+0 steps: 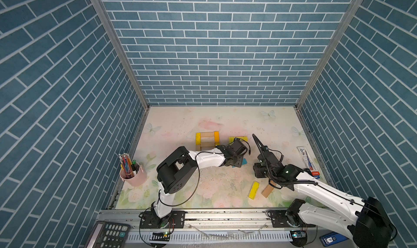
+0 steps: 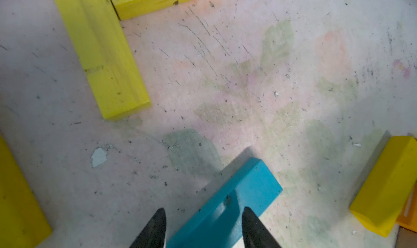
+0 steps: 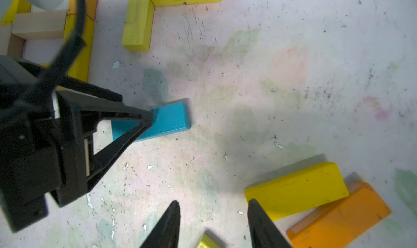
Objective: Assemble the number 8 with building blocks
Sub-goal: Pick up the building block from the center of the board.
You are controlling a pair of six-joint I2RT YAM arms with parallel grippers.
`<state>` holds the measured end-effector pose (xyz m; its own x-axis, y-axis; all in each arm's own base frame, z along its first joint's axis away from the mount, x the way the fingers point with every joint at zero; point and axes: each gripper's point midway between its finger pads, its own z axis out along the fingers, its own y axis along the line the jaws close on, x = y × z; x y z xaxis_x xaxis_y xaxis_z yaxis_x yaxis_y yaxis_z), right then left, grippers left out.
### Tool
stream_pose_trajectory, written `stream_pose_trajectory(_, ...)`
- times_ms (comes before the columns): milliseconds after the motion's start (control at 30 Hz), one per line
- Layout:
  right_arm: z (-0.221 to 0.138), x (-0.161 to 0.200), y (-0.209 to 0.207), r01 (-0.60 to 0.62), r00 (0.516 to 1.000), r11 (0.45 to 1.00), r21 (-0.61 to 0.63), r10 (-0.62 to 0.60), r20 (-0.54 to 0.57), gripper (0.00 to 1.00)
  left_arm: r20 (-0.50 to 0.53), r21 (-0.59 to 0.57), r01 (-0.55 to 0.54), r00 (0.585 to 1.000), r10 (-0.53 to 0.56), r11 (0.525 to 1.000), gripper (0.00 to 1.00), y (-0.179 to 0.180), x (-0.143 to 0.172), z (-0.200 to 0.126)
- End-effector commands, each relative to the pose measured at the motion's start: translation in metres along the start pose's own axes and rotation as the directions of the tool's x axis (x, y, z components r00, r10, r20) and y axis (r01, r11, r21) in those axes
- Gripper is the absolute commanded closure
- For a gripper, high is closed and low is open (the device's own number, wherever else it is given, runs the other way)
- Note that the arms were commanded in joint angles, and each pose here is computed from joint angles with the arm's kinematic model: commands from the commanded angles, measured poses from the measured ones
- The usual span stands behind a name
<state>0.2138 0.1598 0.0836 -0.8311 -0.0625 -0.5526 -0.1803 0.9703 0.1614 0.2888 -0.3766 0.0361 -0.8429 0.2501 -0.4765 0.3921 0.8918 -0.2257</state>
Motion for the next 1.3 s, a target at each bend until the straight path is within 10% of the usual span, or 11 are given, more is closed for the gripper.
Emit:
stream_pose_trajectory(0,0.000,-0.007,0.018,0.046,0.999,0.996,-0.076,-0.047,-0.012,0.49,0.014,0.017,-0.019,1.000,0.019,1.000,0.42,-0.002,-0.005,-0.016)
stream_pose_trajectory(433,0.028,-0.020,0.042,0.104,0.994,0.988,-0.117,-0.108,-0.026,0.27,0.122,0.086,0.049,0.991,-0.059,0.995,0.35,0.019,0.008,-0.100)
stream_pose_trajectory(733,0.051,-0.030,0.051,0.084,0.993,0.994,-0.071,-0.090,-0.083,0.02,0.182,0.054,0.140,0.972,-0.148,0.989,0.01,0.070,0.040,-0.138)
stream_pose_trajectory(1267,0.084,-0.030,0.072,0.128,0.973,0.991,-0.041,-0.133,-0.190,0.01,0.203,0.119,0.071,0.975,-0.094,0.990,0.00,0.088,0.081,-0.158)
